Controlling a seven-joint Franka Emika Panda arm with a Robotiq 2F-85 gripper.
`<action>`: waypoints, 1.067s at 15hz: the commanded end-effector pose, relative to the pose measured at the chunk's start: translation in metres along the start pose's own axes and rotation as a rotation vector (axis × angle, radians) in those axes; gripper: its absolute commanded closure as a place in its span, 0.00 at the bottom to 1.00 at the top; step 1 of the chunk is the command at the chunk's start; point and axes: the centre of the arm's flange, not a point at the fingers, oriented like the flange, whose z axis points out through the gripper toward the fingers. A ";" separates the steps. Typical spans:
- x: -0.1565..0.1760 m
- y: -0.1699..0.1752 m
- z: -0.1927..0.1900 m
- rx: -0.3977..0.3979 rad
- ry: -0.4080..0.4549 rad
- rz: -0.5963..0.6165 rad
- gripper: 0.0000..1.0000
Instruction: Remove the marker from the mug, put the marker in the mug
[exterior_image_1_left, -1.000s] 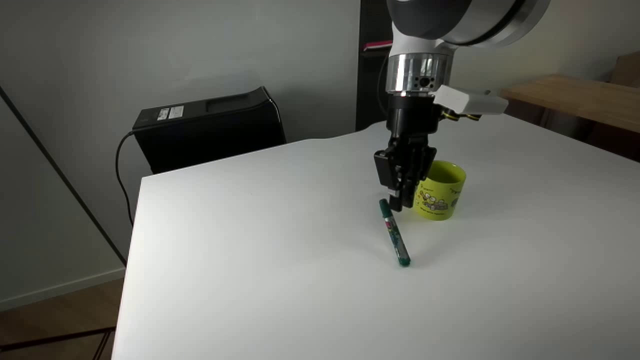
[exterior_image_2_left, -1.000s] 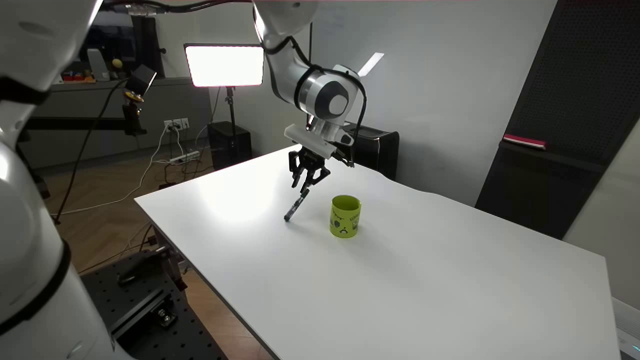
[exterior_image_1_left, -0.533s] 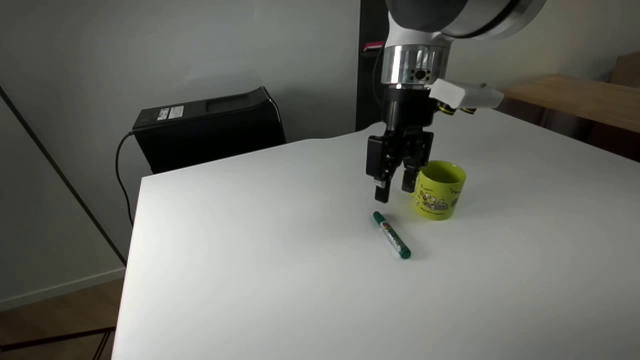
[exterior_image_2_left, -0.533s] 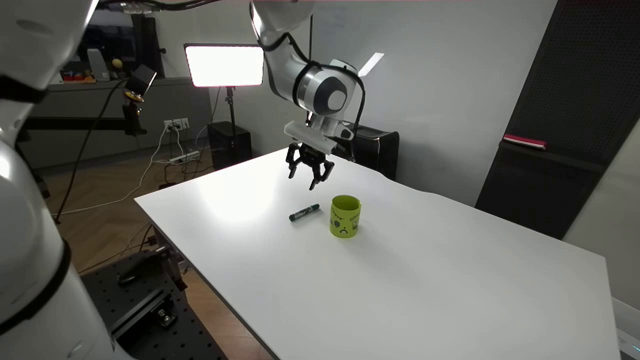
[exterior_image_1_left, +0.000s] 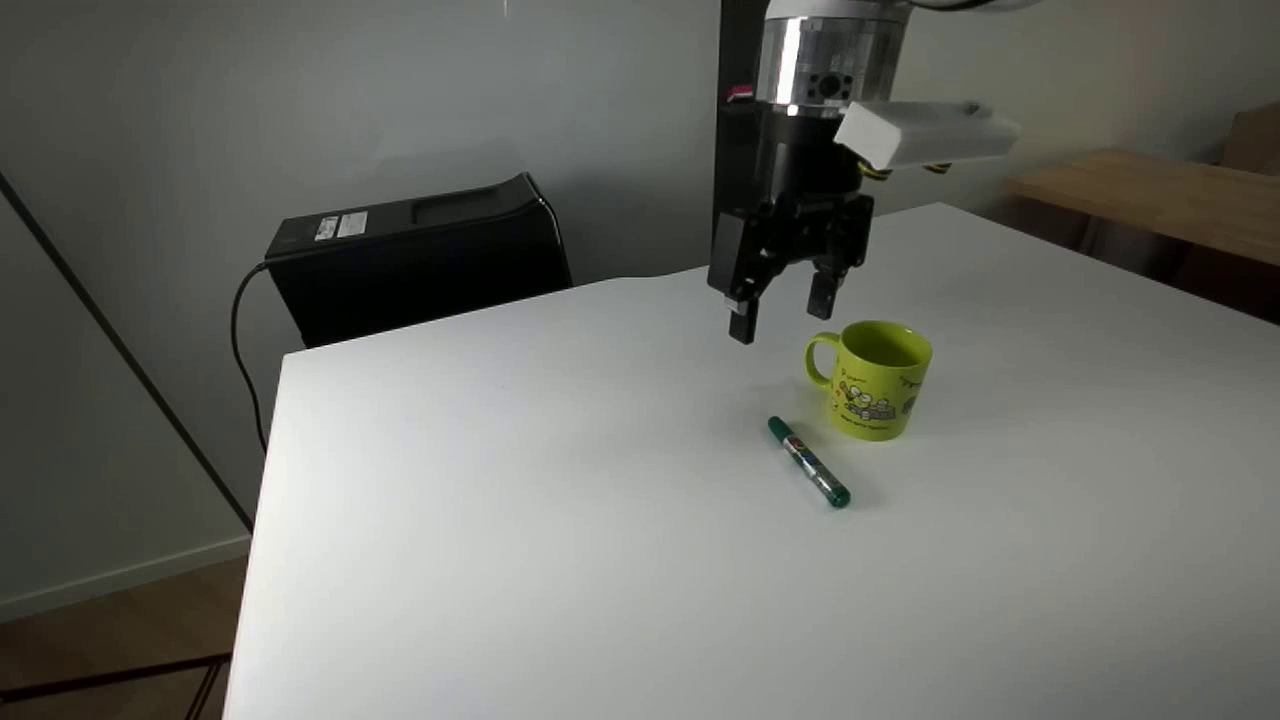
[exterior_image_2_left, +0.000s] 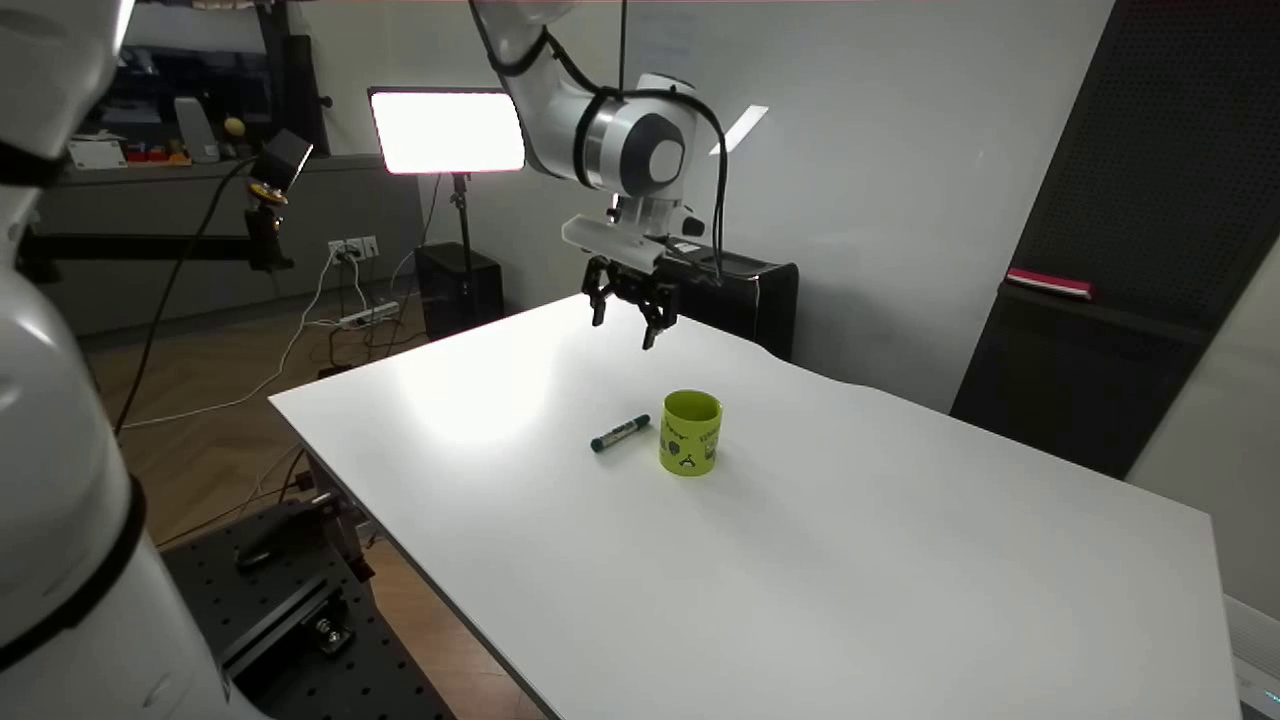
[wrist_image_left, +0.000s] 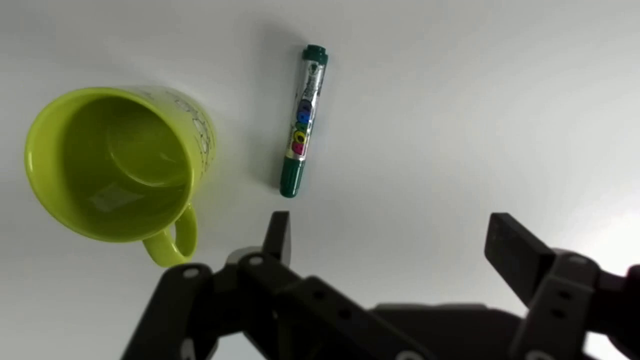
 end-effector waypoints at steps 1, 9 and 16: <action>-0.022 0.006 0.001 -0.094 -0.005 0.117 0.00; -0.049 0.020 0.029 -0.132 -0.045 0.224 0.00; -0.057 0.015 0.050 -0.101 0.008 0.202 0.00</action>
